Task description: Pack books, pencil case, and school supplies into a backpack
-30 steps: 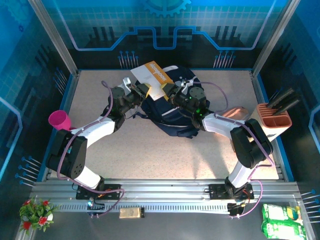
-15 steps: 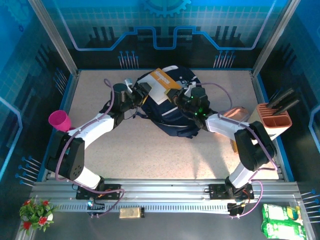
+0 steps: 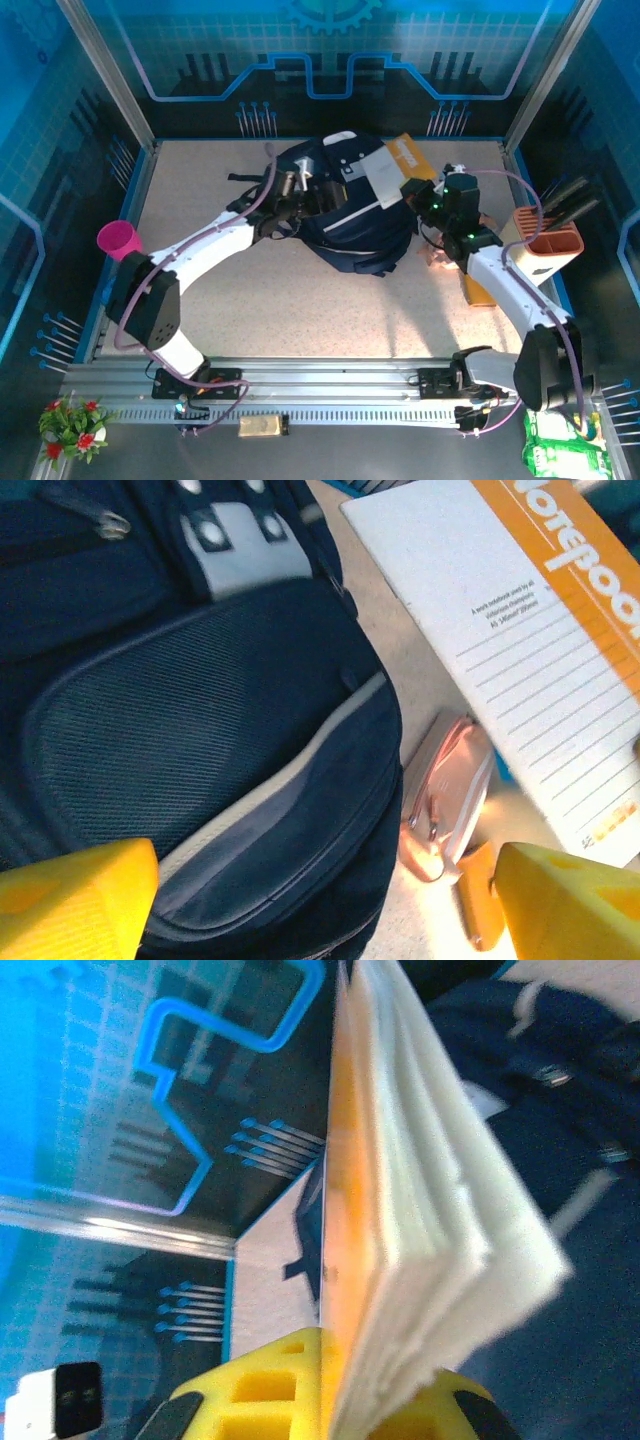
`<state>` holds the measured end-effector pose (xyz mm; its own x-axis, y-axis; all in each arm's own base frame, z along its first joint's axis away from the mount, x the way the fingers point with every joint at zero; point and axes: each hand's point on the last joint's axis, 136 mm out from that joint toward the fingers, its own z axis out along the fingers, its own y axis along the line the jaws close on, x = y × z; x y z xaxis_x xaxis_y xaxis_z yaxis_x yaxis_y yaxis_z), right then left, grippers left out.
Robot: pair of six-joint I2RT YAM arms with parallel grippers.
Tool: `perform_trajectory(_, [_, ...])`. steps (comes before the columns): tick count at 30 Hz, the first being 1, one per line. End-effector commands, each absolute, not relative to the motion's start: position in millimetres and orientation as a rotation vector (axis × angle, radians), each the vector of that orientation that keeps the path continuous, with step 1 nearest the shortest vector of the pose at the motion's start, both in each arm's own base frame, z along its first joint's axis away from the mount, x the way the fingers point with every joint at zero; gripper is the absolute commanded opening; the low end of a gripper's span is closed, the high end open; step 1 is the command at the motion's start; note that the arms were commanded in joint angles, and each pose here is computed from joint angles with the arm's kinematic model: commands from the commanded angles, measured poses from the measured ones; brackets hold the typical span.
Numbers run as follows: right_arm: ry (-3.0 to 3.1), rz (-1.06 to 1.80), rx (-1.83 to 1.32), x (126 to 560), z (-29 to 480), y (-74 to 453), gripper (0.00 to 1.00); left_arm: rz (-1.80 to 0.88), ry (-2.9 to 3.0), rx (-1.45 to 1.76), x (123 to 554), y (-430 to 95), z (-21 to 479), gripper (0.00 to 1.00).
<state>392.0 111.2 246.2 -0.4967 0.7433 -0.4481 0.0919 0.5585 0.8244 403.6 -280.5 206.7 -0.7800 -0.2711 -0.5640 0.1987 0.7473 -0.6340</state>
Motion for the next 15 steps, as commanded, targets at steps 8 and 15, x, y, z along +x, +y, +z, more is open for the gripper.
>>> perform_trajectory(8, [2.021,0.735,0.804,362,222,49,0.0,-0.527,2.475,0.512,370,-331,145,0.92])
perform_trajectory(15, [2.044,0.73,0.822,360,217,47,0.0,-0.212,2.541,0.725,370,-345,106,0.87])
